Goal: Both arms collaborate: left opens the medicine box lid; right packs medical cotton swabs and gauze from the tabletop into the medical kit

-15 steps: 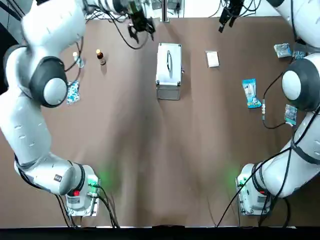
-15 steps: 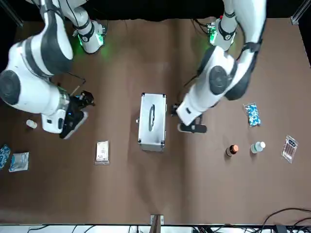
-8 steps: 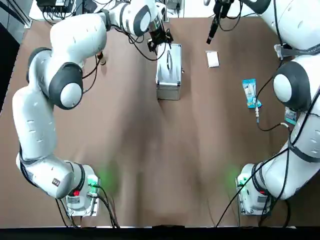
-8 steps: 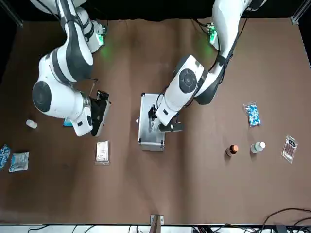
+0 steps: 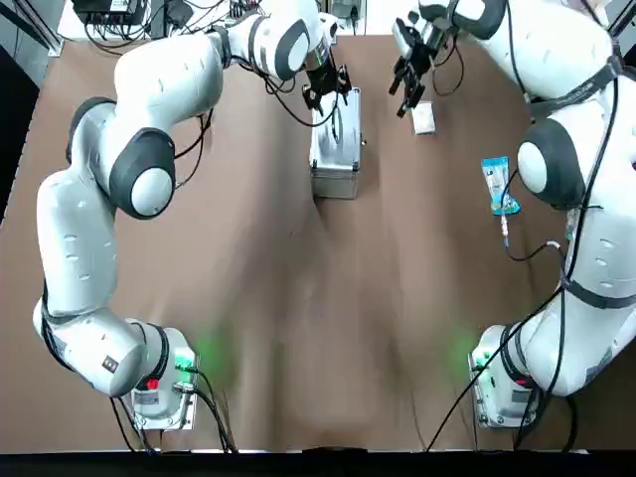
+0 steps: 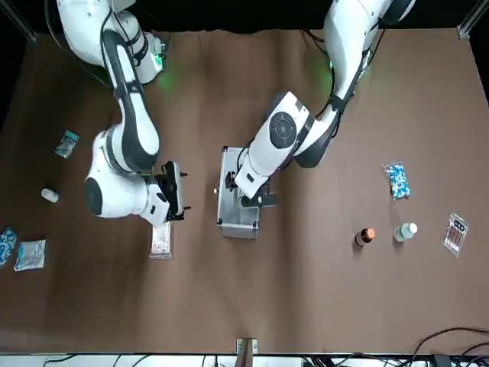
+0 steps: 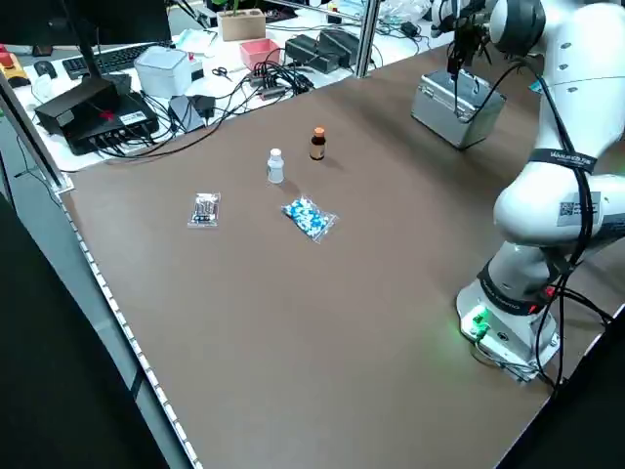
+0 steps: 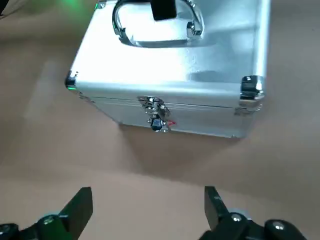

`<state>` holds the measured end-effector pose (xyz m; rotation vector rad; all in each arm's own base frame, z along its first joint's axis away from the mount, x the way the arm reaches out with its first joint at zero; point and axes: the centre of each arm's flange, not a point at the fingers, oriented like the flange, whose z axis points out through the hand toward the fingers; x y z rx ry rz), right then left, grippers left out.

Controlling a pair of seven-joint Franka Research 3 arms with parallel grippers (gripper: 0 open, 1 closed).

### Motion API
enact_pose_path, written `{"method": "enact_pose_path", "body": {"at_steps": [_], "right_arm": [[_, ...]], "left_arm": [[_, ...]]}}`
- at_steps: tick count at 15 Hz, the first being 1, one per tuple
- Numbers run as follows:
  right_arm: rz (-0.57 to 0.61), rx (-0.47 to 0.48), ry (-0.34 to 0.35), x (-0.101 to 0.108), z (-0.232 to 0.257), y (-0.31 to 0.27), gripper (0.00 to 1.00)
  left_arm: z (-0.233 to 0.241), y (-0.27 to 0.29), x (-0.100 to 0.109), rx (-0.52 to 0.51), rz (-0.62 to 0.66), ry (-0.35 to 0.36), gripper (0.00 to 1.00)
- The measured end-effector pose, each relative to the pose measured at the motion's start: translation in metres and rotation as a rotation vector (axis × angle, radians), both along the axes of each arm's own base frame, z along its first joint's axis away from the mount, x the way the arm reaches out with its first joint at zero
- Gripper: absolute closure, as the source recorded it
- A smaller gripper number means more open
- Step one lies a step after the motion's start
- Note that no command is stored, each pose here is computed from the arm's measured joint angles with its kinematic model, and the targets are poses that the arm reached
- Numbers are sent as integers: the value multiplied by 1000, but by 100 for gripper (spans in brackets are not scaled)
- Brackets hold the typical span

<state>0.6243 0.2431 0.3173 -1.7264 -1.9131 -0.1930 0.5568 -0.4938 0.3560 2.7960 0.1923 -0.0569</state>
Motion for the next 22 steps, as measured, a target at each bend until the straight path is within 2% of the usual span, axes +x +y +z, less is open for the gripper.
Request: {"method": "enact_pose_path", "body": {"at_steps": [4, 6, 8, 9, 14, 18, 19, 22], "right_arm": [[11, 140, -13, -12, -36, -3, 1], [-14, 202, 5, -21, -49, -2, 1], [-48, 241, 19, -31, -64, 2, 1], [-65, 261, 25, -38, -72, 6, 1], [-122, 307, 41, -62, -97, 25, 3], [-154, 347, 49, -65, -96, 35, 7], [-160, 350, 44, -66, -95, 37, 11], [-164, 336, 16, -68, -96, 48, 11]], "left_arm": [[-2, 0, -3, 17, -3, 24, 53], [-3, 0, -4, 23, 8, 36, 71], [-3, -1, -6, 25, 17, 43, 76], [-3, -2, -6, 25, 5, 37, 84], [-2, -2, -6, 26, -7, 34, 85], [5, 2, -3, 38, -10, 49, 85], [7, 2, -2, 40, -10, 50, 85], [9, 3, -2, 43, -11, 52, 85]]}}
